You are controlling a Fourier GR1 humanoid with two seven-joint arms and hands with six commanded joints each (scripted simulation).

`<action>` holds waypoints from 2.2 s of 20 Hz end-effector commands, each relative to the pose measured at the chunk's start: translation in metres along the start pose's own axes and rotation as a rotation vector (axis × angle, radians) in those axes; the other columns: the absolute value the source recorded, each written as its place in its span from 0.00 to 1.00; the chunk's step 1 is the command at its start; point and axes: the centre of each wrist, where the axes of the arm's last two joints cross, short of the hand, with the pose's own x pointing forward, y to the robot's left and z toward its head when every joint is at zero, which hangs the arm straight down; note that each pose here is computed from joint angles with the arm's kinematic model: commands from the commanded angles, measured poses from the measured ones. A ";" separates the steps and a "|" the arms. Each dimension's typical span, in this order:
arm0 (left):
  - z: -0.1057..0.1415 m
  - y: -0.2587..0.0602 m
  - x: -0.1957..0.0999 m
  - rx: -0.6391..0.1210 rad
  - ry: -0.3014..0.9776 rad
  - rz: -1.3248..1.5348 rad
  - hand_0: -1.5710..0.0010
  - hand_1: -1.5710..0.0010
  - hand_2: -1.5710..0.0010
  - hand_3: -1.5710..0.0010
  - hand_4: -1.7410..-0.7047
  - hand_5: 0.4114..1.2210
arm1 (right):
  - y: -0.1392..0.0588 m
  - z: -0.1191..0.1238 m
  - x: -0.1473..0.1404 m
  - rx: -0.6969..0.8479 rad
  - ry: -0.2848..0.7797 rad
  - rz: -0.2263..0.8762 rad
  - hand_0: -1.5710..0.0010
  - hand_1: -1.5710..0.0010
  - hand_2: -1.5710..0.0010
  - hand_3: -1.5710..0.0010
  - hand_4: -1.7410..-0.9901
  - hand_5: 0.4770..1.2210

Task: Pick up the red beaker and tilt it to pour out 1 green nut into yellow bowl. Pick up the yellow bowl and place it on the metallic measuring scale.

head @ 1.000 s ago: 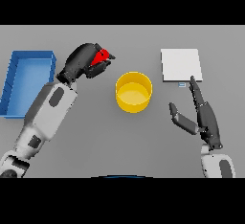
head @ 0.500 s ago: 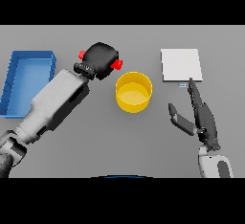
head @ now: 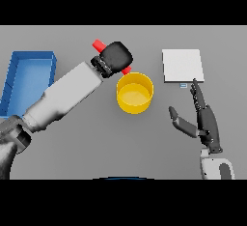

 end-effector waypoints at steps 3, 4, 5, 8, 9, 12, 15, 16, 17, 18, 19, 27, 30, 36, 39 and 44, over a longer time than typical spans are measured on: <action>-0.004 0.009 0.001 -0.021 -0.029 -0.136 0.00 0.00 0.00 0.03 0.01 1.00 | 0.003 -0.002 0.001 -0.013 0.003 0.004 1.00 1.00 1.00 1.00 0.73 0.14; -0.004 0.010 0.003 -0.028 -0.043 -0.189 0.00 0.00 0.00 0.02 0.01 1.00 | 0.003 -0.002 0.003 -0.017 -0.003 0.003 1.00 1.00 1.00 1.00 0.74 0.13; -0.006 0.013 0.005 -0.031 -0.043 -0.237 0.00 0.00 0.00 0.02 0.01 1.00 | 0.003 -0.002 0.002 -0.020 0.003 0.017 1.00 1.00 1.00 1.00 0.76 0.13; -0.006 0.019 0.007 -0.058 -0.051 -0.360 0.00 0.00 0.00 0.01 0.00 1.00 | 0.003 0.000 -0.003 -0.015 0.001 0.002 1.00 1.00 1.00 1.00 0.79 0.12; -0.006 0.021 0.009 -0.065 -0.074 -0.387 0.00 0.00 0.00 0.01 0.00 1.00 | 0.003 -0.003 -0.003 -0.013 0.004 -0.005 1.00 1.00 1.00 1.00 0.79 0.12; -0.011 0.020 0.017 -0.071 -0.076 -0.499 0.00 0.00 0.00 0.00 0.01 1.00 | 0.003 -0.003 -0.001 -0.016 0.013 -0.001 1.00 1.00 1.00 1.00 0.81 0.12; -0.015 0.022 0.020 -0.075 -0.089 -0.588 0.00 0.00 0.00 0.00 0.01 1.00 | 0.000 -0.003 0.004 -0.020 -0.022 0.003 1.00 1.00 1.00 1.00 0.81 0.14; -0.014 0.024 0.021 -0.075 -0.091 -0.626 0.00 0.00 0.00 0.00 0.01 1.00 | 0.001 -0.004 0.004 -0.017 -0.011 0.000 1.00 1.00 1.00 1.00 0.81 0.14; -0.015 0.026 0.022 -0.069 -0.082 -0.660 0.00 0.00 0.00 0.00 0.01 1.00 | 0.002 0.000 0.002 -0.015 -0.013 0.005 1.00 1.00 1.00 1.00 0.81 0.14; -0.016 0.035 0.023 -0.060 -0.080 -0.694 0.00 0.00 0.00 0.00 0.01 1.00 | 0.003 -0.003 0.003 -0.020 -0.009 0.001 1.00 1.00 1.00 1.00 0.81 0.13; -0.015 0.044 0.025 -0.047 -0.089 -0.731 0.00 0.00 0.00 0.00 0.01 1.00 | 0.006 -0.003 0.003 -0.017 -0.015 0.008 1.00 1.00 1.00 1.00 0.82 0.13; 0.015 0.144 -0.051 0.053 0.108 -0.766 0.00 0.00 0.00 0.00 0.02 1.00 | 0.004 -0.004 0.001 -0.014 -0.022 0.001 1.00 1.00 1.00 1.00 0.81 0.10; 0.038 0.172 -0.098 0.104 0.286 -0.558 0.00 0.00 0.00 0.00 0.02 1.00 | 0.007 -0.003 0.001 0.013 -0.036 -0.027 1.00 1.00 1.00 1.00 0.85 0.11; 0.109 0.140 -0.220 0.239 0.526 0.352 0.00 0.00 0.00 0.03 0.00 1.00 | 0.006 -0.009 0.000 0.029 -0.043 -0.023 1.00 1.00 1.00 1.00 0.83 0.14; 0.132 0.085 -0.255 0.320 0.600 0.670 0.00 0.00 0.00 0.02 0.00 1.00 | 0.005 -0.010 0.001 0.031 -0.039 -0.004 1.00 1.00 1.00 1.00 0.82 0.17; 0.134 -0.014 -0.259 0.372 0.844 0.982 0.00 0.00 0.00 0.01 0.00 1.00 | 0.002 -0.010 -0.002 0.053 -0.042 0.032 1.00 1.00 1.00 1.00 0.80 0.20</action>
